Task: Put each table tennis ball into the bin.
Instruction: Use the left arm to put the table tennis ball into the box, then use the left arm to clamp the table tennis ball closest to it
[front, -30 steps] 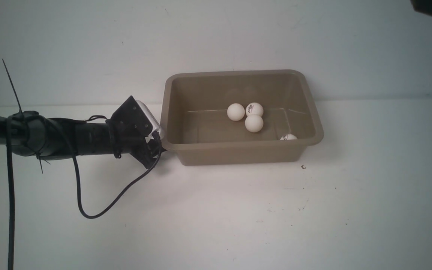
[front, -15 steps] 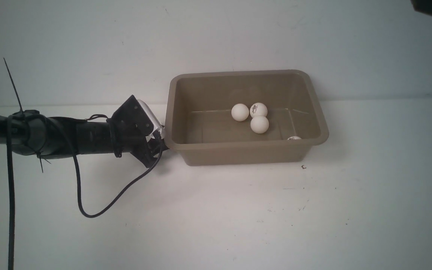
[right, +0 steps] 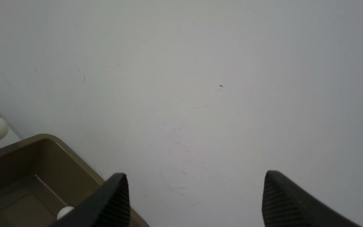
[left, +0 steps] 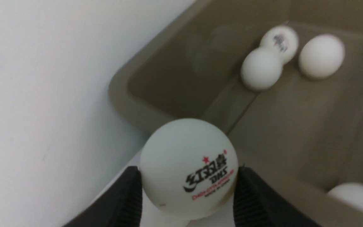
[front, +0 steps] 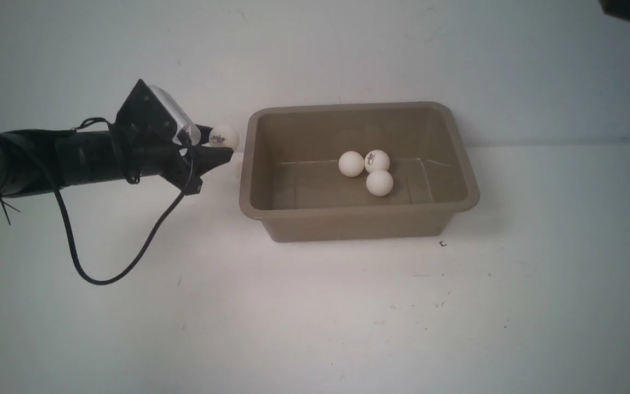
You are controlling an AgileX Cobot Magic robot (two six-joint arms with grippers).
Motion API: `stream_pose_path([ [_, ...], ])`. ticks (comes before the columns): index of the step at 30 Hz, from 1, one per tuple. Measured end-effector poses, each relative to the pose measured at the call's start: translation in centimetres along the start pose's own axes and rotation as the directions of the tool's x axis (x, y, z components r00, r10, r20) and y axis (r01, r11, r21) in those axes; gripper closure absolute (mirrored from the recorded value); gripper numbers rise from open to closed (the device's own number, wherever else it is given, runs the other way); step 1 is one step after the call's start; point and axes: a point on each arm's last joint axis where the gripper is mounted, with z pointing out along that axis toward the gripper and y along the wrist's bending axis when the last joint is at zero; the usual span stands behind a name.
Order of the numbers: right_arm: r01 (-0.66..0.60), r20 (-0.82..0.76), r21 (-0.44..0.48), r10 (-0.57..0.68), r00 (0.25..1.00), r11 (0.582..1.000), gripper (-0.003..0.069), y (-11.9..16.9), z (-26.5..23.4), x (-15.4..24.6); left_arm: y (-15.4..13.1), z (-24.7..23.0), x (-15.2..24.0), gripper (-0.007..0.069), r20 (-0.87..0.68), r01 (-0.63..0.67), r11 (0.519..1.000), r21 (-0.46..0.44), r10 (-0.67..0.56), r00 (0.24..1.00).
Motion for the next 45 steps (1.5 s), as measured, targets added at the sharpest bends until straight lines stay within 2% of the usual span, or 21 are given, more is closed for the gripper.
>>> stream_pose_path([
  [7, 0.001, 0.005, 0.002, -0.001, 1.000, 1.000, 0.0146, 0.0, 0.0, 0.0, -1.9, 1.0, -1.4, 0.0287, 0.076, -0.049, 0.994, 0.102, 0.041, 0.996],
  [13, 0.005, 0.004, -0.006, -0.005, 1.000, 1.000, 0.0146, 0.3, 0.7, 0.1, -4.7, 3.7, -1.7, 0.0286, 0.096, -0.183, 0.967, 0.176, 0.169, 0.981],
  [17, 0.007, -0.012, -0.018, -0.007, 1.000, 1.000, 0.0146, 0.6, 1.5, 0.3, -5.2, 4.3, -1.8, 0.0209, 0.071, -0.194, 0.966, 0.170, 0.184, 0.980],
  [19, 0.007, -0.013, -0.019, -0.007, 1.000, 1.000, 0.0146, 0.7, 1.6, 0.3, -4.8, 4.3, -1.7, 0.0181, 0.043, -0.181, 0.971, 0.157, 0.176, 0.983],
  [22, 0.008, -0.012, -0.019, -0.008, 1.000, 1.000, 0.0146, 0.7, 1.6, 0.3, -3.7, 3.8, -1.5, 0.0153, -0.025, -0.133, 0.989, 0.072, 0.135, 0.991],
  [23, 0.010, -0.011, -0.018, -0.010, 1.000, 1.000, 0.0146, 0.7, 1.6, 0.3, -2.8, 3.2, -1.3, 0.0153, -0.053, -0.110, 0.994, 0.024, 0.111, 0.992],
  [28, 0.013, -0.007, -0.015, -0.013, 1.000, 1.000, 0.0146, 0.7, 1.6, 0.3, 0.2, 0.6, -0.1, 0.0174, -0.074, -0.069, 0.995, -0.069, 0.064, 0.995],
  [34, 0.014, -0.006, -0.015, -0.014, 1.000, 1.000, 0.0146, 0.6, 1.6, 0.2, 2.1, -1.8, 1.2, 0.0190, -0.028, -0.083, 0.994, -0.074, 0.081, 0.996],
  [39, 0.014, -0.005, -0.015, -0.014, 1.000, 1.000, 0.0146, 0.6, 1.6, 0.2, 3.0, -1.2, 3.8, 0.0196, -0.032, -0.105, 0.993, -0.053, 0.103, 0.994],
  [45, 0.019, -0.005, -0.015, -0.019, 1.000, 1.000, 0.0146, 0.6, 1.6, 0.2, 3.8, 0.6, 5.7, 0.0196, 0.029, 0.013, 1.000, 0.007, -0.013, 1.000],
])
